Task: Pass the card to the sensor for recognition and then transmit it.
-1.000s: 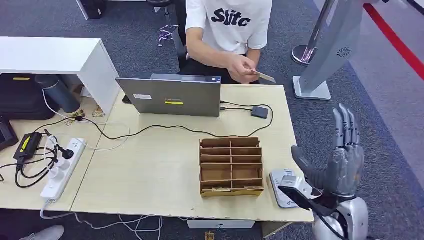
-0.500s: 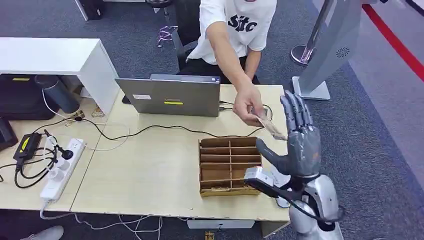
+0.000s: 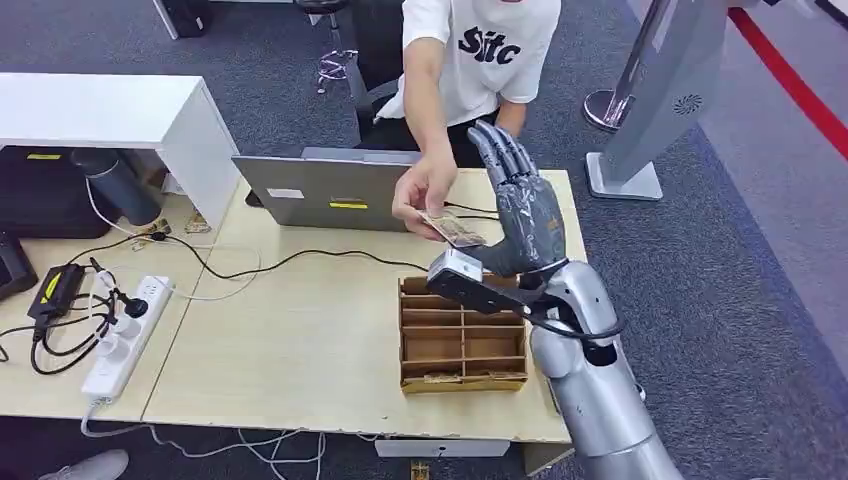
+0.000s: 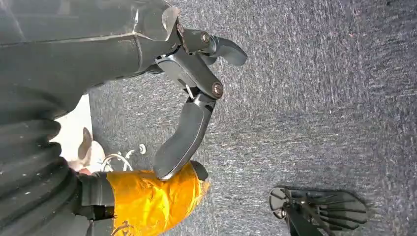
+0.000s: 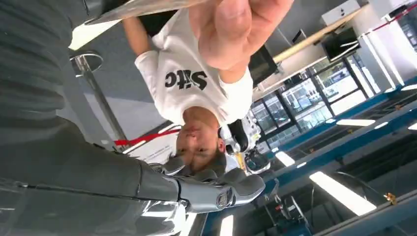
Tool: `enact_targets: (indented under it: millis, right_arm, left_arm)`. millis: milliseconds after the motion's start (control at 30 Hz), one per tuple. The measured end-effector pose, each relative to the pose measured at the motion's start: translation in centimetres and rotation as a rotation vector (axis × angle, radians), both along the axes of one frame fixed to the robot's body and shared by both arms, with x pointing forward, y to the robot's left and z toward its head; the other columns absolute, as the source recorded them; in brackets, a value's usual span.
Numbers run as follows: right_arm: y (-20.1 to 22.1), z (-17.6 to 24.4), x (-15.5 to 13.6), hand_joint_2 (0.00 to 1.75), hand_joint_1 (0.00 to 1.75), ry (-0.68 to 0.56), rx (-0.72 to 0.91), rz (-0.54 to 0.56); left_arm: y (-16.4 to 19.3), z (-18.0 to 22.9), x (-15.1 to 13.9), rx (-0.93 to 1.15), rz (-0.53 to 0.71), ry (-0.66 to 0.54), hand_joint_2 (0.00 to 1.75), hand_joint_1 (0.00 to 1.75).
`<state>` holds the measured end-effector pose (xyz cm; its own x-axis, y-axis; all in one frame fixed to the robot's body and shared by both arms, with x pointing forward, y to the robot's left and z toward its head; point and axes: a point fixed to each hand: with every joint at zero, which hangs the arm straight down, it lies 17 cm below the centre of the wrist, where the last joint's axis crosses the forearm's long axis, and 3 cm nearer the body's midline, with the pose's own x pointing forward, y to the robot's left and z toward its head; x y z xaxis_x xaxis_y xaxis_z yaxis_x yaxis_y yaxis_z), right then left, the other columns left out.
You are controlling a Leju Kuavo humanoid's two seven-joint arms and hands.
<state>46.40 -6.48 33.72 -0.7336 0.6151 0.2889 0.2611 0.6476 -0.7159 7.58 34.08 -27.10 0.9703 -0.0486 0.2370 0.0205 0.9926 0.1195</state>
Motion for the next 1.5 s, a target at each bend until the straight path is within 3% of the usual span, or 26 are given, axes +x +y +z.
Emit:
enact_targets:
  millis: [300, 367, 400, 1267, 1500]
  right_arm:
    - [0.7, -0.6, 0.7, 1.75, 0.0, 0.029, -0.014, 0.009]
    - [0.7, -0.8, 0.8, 1.75, 1.59, 0.037, -0.013, 0.008]
    - [0.7, -0.9, 0.8, 1.75, 1.75, 0.041, -0.009, 0.01]
    - [0.7, -1.2, 0.9, 1.75, 1.75, 0.052, 0.002, 0.019]
    - [-0.9, -0.7, -1.6, 1.75, 1.75, -0.015, 0.035, 0.002]
  left_arm:
    - [0.1, -0.1, -0.2, -0.009, -0.01, 0.005, 1.75, 0.0]
    - [0.0, -0.1, -0.2, -0.01, -0.01, 0.006, 1.75, 0.0]
    - [0.1, -0.1, -0.2, -0.01, -0.01, 0.006, 1.75, 0.0]
    - [0.2, -0.2, -0.3, -0.008, -0.012, 0.008, 1.75, 0.0]
    - [0.2, -0.2, -0.4, -0.012, 0.004, 0.006, 1.75, 0.0]
